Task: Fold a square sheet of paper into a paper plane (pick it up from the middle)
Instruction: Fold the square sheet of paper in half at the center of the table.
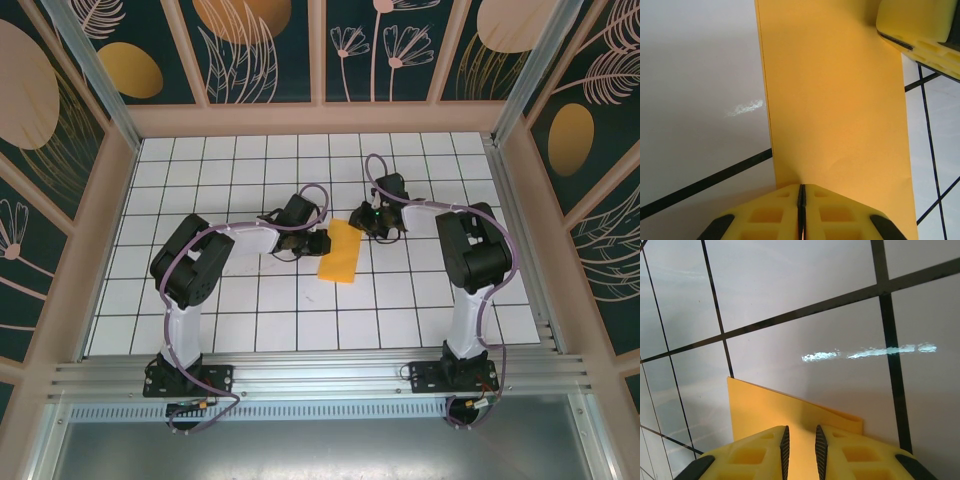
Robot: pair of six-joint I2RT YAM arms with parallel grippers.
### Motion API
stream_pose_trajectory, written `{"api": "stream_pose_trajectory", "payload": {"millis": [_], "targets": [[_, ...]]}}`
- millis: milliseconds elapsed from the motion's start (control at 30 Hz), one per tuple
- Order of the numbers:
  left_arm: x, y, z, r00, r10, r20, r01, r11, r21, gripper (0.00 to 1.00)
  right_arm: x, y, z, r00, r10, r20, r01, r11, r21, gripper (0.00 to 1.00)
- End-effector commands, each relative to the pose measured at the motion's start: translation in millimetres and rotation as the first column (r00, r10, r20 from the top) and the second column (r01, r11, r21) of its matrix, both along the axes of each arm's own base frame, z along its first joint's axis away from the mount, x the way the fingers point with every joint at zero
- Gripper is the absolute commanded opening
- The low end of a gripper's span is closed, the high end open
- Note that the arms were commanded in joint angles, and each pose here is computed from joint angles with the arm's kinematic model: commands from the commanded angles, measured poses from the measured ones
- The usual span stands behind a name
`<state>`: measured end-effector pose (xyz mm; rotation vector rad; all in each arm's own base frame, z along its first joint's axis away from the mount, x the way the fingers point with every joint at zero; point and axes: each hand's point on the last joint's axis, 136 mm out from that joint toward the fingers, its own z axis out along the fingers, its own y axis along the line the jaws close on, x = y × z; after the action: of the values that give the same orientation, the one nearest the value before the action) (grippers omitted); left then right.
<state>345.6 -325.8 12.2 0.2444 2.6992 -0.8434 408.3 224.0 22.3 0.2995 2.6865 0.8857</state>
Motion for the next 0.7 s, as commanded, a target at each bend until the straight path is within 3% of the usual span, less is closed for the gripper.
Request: {"api": "stream_pose_trajectory", "payload": {"millis": [0,233,467,667], "targets": [[-32.8,36.0,-51.4,0.991,0.025,-0.129,-0.001,0.984,0.180,0.11,2.7,-10.3,3.2,1.000,-0.012,0.001,0.012,0.998,-0.063,0.26],[-31.7,34.7,-49.9,0.992,0.024,-0.128,-0.001,0.984,0.176,0.11,15.3,-10.4,41.2,0.997,-0.019,0.081,0.020,1.000,-0.020,0.27],[-31.8,34.2,-49.4,0.992,0.021,-0.128,0.002,0.985,0.175,0.11,9.2,-7.2,11.7,1.000,-0.015,0.017,0.015,1.000,-0.005,0.27],[-32.8,35.6,-49.3,0.992,0.021,-0.128,0.002,0.984,0.178,0.11,7.2,-20.0,-17.1,0.997,-0.059,-0.045,0.055,0.994,-0.090,0.26]]}}
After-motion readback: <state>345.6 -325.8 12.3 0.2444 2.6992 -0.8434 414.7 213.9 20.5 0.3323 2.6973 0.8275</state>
